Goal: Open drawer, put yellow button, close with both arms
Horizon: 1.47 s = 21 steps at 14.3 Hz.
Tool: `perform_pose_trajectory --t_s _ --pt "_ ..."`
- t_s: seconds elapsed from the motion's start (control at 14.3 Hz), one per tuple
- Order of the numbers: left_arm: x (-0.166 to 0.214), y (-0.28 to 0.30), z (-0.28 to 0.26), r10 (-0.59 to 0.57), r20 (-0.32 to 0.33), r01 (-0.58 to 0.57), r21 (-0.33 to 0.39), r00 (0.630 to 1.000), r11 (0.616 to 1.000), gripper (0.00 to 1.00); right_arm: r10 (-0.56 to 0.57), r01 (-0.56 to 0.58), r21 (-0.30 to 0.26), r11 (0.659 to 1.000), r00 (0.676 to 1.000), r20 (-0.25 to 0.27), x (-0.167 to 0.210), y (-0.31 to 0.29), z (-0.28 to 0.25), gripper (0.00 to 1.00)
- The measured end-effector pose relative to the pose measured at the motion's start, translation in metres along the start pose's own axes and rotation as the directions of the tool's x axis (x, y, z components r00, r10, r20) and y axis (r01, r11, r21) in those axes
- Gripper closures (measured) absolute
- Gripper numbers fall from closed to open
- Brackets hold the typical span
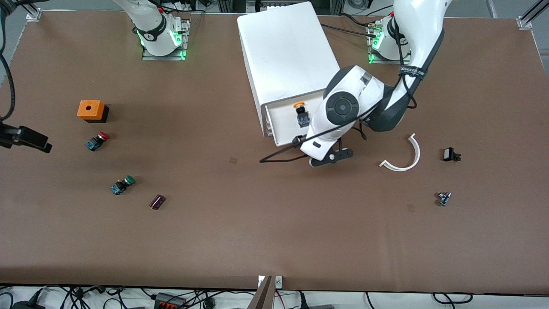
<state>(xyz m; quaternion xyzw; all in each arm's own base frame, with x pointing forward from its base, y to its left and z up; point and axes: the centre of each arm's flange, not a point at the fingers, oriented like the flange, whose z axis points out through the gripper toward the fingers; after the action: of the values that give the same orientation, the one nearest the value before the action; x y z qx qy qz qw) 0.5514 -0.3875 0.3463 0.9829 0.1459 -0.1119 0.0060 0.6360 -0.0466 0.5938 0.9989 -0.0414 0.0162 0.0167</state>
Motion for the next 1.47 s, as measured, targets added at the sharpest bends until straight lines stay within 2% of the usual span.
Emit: perform_pose_trajectory --t_s 0.42,0.56,0.84,1.47 --pt "-0.048 0.017 0.01 0.055 0.073 -0.06 0.071 0.996 0.996 0.0 -0.029 0.029 0.006 1.0 0.999 0.037 -0.024 -0.001 0.013 0.0" --pt "-0.054 0.018 0.011 0.062 0.084 -0.069 0.081 0.995 0.994 0.0 -0.029 0.029 0.007 1.0 0.999 0.018 -0.037 0.0 0.018 0.0" --pt "-0.058 0.019 0.013 0.068 0.092 -0.076 0.088 0.993 0.993 0.0 -0.034 0.034 0.012 0.999 0.999 0.025 -0.065 0.0 0.016 0.0" --pt "-0.073 0.024 0.016 0.09 0.115 -0.102 0.106 0.989 0.989 0.0 -0.046 0.045 0.013 0.999 0.997 0.066 -0.072 -0.003 0.019 0.0"
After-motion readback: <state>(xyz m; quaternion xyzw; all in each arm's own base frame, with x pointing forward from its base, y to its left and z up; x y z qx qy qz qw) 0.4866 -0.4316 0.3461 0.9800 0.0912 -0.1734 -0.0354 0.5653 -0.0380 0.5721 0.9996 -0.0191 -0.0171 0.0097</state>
